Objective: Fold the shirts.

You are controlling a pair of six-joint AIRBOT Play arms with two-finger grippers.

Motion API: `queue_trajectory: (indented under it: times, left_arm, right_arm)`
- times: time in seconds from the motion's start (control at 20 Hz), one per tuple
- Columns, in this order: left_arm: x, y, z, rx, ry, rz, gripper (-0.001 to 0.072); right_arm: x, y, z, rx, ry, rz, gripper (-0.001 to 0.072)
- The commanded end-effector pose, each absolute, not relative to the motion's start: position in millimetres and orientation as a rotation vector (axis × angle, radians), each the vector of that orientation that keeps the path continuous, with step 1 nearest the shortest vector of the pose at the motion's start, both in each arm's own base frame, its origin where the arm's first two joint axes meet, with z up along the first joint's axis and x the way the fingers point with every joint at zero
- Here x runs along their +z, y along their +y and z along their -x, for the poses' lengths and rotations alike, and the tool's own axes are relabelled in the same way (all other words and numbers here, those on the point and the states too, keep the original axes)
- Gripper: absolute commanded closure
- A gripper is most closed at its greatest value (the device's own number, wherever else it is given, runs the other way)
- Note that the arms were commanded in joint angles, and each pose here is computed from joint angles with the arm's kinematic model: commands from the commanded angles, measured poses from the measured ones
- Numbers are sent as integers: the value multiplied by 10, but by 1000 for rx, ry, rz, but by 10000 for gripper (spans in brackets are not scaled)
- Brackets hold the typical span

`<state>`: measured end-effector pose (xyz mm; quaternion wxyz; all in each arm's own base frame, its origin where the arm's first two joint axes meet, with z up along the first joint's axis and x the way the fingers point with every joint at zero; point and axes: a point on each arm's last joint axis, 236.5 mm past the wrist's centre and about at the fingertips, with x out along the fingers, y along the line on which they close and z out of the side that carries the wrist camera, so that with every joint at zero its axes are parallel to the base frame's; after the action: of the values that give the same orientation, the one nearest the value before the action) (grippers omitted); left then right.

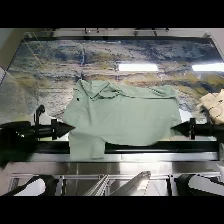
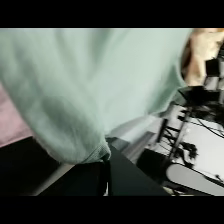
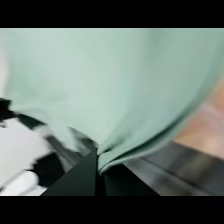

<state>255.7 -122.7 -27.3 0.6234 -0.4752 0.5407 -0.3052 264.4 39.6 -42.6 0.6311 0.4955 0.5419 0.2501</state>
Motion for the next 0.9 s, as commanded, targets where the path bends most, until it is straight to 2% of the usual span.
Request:
queue_trajectory:
  times: [0.0, 0.1, 0.2, 0.35, 0.5, 0.55, 0.65, 0.85]
  left_arm:
    - [1230, -1331, -2674, -1140, 942, 1067, 680]
    - [1940, -1381, -2519, -1225, 852, 836, 680]
    - [2678, -1434, -2322, -1227, 684, 536, 680]
    - [3808, -1445, -2039, -1049, 388, 144, 679]
    - [4468, -1454, -1857, -857, 206, -149, 679]
    - [4589, -1412, -1901, -819, 180, -195, 679]
    - [4747, -1246, -2149, -790, 145, -186, 679]
    - [4380, -956, -2887, -913, 256, 10, 679]
  right_arm:
    - [1342, 395, -3190, 921, 614, -1125, 694]
    - [2739, 275, -3075, 1034, 171, -951, 694]
    - [3765, 285, -2714, 998, -132, -722, 694]
    - [4727, 466, -2241, 751, -386, -403, 694]
    - [5211, 732, -1972, 687, -485, -241, 694]
    - [5259, 761, -1973, 680, -480, -211, 694]
    - [5187, 693, -2098, 638, -432, -183, 694]
    - [4378, 347, -2672, 501, -122, -251, 694]
